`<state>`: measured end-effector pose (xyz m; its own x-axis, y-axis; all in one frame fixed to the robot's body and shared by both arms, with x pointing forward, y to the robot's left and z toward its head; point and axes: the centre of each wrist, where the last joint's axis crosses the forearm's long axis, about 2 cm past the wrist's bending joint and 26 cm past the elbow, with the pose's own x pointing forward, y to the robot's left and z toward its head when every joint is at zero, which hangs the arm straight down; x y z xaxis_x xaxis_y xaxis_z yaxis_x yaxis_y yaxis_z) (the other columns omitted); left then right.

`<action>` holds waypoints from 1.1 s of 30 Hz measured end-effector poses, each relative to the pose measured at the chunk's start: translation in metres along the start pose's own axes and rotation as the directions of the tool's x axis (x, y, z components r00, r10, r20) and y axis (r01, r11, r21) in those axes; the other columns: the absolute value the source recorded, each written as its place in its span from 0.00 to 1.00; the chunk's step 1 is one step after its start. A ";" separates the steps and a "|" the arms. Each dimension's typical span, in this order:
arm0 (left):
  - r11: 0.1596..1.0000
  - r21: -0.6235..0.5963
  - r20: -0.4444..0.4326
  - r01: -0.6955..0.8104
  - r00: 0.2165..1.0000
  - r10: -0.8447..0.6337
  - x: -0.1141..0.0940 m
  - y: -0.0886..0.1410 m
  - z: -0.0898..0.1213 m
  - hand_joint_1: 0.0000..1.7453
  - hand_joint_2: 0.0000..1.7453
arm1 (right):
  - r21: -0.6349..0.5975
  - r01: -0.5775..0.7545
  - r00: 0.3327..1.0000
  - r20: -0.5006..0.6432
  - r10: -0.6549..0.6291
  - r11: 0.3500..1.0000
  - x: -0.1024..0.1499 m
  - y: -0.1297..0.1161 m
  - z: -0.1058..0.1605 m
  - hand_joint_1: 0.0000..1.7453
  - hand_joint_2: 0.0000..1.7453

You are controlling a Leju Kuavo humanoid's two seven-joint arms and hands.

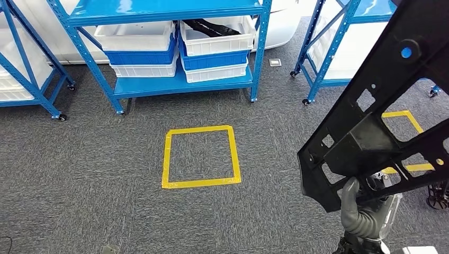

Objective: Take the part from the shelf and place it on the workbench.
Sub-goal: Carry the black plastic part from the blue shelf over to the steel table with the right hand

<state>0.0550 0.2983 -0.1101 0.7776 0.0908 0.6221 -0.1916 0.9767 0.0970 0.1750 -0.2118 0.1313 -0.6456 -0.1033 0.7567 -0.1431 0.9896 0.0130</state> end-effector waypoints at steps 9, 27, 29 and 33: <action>0.997 -0.041 -0.023 -0.068 0.997 0.068 -0.001 -0.002 0.001 0.00 1.00 | 0.013 -0.020 1.000 0.008 0.020 1.000 -0.004 0.003 -0.003 1.00 1.00; 0.994 -0.042 -0.031 -0.100 0.995 0.099 -0.003 -0.001 0.002 0.00 1.00 | 0.010 -0.031 0.999 -0.008 0.031 0.999 -0.012 0.009 -0.002 1.00 1.00; 0.994 -0.042 -0.040 -0.104 0.994 0.103 -0.003 -0.001 0.002 0.00 1.00 | 0.008 -0.040 0.999 -0.002 0.040 0.999 -0.013 0.012 -0.003 1.00 1.00; 0.992 -0.037 -0.050 -0.117 0.992 0.116 0.001 0.001 -0.001 0.00 1.00 | 0.004 -0.051 0.999 -0.001 0.051 0.999 -0.014 0.022 -0.002 1.00 1.00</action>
<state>0.0557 0.2996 -0.1101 0.7794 0.2127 0.5893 -0.2595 0.9657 -0.0053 0.1823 -0.1879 0.1226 -0.6510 -0.0527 0.7572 -0.1134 0.9932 -0.0283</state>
